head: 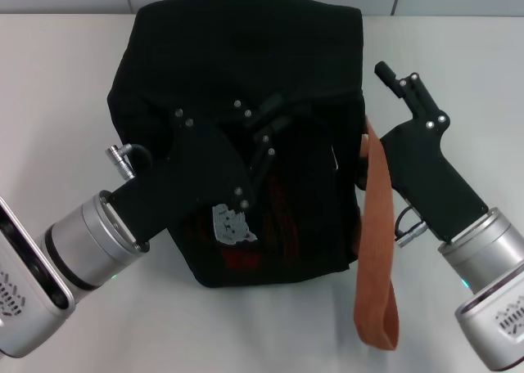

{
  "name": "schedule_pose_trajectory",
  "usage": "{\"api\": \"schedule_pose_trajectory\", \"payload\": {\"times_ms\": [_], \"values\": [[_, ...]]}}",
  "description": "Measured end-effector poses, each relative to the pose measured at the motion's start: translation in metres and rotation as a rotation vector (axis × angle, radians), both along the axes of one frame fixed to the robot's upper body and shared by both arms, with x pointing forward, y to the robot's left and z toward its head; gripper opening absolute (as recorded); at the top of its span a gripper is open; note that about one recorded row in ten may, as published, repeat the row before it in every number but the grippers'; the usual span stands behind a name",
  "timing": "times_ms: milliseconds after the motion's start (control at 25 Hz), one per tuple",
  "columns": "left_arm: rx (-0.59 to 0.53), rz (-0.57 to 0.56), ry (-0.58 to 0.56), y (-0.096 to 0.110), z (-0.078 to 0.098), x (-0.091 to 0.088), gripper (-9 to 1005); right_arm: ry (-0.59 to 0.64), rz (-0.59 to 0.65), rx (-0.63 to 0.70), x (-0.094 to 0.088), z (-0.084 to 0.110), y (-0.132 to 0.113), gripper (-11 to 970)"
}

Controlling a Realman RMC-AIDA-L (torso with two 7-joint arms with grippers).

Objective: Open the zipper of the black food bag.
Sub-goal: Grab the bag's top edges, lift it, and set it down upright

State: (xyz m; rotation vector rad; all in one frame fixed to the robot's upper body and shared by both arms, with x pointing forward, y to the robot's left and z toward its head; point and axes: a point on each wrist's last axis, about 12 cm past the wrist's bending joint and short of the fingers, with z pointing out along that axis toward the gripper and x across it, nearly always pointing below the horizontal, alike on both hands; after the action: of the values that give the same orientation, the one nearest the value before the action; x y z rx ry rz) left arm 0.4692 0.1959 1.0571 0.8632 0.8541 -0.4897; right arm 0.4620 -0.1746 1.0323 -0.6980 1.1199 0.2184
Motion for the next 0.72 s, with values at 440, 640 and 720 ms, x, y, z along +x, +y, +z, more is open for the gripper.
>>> {"api": "schedule_pose_trajectory", "payload": {"times_ms": [440,640,720], "values": [[0.000,0.000,0.002,0.0002,-0.0005,-0.0009,88,-0.020,0.013,-0.013,-0.0028,0.0011,0.0046,725],[0.001,0.001,0.004,0.0006,-0.0010,-0.0016,88,-0.028,0.016,-0.028,-0.0010,0.0015,0.0062,621],[0.000,0.002,0.006,0.0010,-0.0013,-0.0020,88,-0.028,0.020,-0.032,0.0003,0.0017,0.0072,534]]}}
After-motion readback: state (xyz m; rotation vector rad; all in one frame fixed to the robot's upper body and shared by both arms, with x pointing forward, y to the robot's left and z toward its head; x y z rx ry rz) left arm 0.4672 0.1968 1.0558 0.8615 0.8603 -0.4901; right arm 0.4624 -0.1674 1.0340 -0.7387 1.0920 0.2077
